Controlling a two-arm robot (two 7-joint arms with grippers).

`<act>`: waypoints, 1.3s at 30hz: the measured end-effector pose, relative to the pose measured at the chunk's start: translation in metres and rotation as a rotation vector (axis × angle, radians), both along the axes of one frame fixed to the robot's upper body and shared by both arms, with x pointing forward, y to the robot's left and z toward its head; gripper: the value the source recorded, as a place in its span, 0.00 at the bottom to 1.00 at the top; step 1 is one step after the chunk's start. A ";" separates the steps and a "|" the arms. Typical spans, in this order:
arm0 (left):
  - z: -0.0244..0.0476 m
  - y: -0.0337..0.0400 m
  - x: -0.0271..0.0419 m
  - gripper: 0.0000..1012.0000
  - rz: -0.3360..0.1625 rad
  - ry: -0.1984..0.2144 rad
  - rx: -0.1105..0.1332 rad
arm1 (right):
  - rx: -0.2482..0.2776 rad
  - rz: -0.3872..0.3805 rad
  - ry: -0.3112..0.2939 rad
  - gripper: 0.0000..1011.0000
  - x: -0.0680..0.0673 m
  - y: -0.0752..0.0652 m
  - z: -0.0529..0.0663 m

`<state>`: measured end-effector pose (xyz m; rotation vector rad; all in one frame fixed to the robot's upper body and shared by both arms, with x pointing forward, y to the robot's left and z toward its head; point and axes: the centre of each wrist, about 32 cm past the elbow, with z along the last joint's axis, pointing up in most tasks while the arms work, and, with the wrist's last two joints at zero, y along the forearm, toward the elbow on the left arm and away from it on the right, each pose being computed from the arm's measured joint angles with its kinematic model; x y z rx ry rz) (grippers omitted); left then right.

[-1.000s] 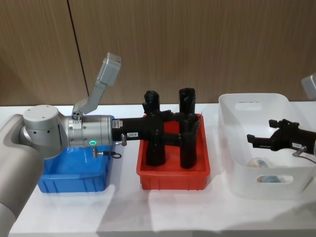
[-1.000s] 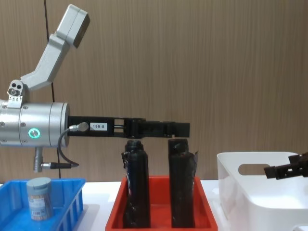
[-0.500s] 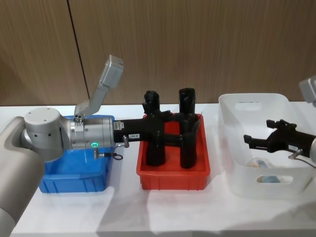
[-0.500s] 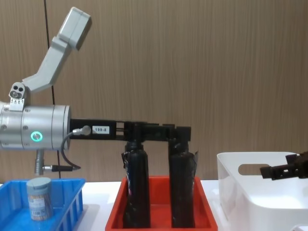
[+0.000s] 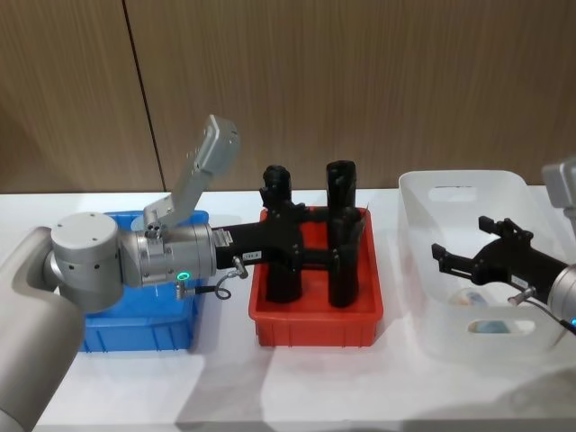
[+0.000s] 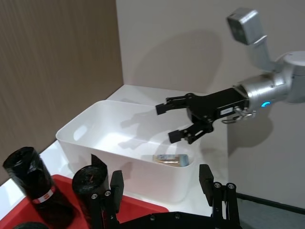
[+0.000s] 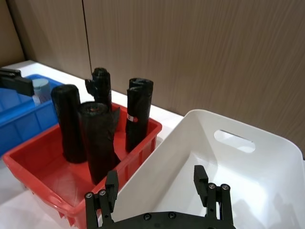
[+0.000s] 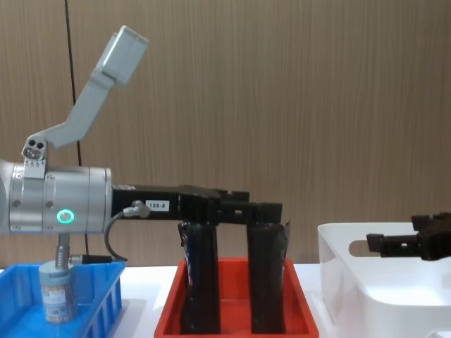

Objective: Pick the cotton swabs from the blue box and place them into the white box.

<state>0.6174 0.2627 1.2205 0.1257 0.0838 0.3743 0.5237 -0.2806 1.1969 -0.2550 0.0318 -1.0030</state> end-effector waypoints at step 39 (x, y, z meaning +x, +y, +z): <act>-0.0137 -0.0320 -0.0565 0.99 0.359 -0.191 0.084 | 0.170 -0.214 -0.240 0.99 -0.080 0.043 -0.008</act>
